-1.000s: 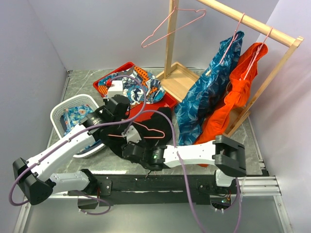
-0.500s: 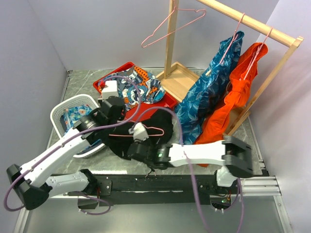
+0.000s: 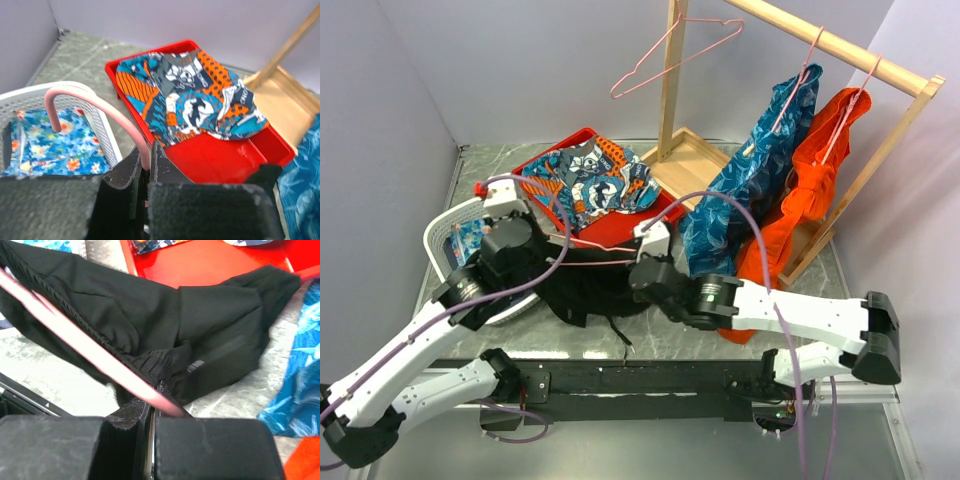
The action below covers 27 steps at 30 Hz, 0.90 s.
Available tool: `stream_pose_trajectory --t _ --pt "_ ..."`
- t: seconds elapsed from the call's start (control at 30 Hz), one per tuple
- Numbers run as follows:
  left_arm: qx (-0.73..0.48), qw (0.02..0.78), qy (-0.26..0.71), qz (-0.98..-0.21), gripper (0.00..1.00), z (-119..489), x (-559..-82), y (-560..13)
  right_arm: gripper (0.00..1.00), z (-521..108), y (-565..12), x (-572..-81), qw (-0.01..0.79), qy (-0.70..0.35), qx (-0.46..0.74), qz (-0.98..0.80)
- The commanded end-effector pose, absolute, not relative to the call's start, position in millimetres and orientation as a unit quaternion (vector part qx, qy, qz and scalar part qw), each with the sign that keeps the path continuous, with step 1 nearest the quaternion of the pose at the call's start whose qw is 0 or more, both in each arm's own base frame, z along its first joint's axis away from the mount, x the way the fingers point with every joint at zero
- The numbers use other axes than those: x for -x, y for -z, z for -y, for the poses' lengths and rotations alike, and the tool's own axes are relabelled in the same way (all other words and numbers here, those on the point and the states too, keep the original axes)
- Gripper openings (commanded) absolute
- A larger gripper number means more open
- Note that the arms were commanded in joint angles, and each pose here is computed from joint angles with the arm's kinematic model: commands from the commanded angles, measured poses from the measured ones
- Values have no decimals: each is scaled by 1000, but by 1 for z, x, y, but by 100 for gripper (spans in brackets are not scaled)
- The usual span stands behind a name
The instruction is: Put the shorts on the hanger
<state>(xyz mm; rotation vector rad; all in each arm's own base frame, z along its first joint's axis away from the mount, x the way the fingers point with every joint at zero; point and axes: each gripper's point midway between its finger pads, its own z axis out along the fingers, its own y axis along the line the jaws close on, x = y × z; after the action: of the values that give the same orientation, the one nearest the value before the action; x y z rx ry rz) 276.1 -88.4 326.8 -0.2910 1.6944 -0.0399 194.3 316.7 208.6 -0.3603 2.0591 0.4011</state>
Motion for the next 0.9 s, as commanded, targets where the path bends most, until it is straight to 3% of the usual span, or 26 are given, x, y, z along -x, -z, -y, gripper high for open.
stream_pose_trajectory --t 0.0,0.57,0.87 --pt "158 689 -43 -706 1 52 -268 -347 0 -285 -224 -197 485 -161 131 -850" --pt "160 717 -37 -678 1 42 -261 -360 0 -240 -304 -214 527 -114 113 -834" --pt "160 728 -30 -666 1 41 -260 -375 0 -250 -357 -217 538 -134 120 -824"
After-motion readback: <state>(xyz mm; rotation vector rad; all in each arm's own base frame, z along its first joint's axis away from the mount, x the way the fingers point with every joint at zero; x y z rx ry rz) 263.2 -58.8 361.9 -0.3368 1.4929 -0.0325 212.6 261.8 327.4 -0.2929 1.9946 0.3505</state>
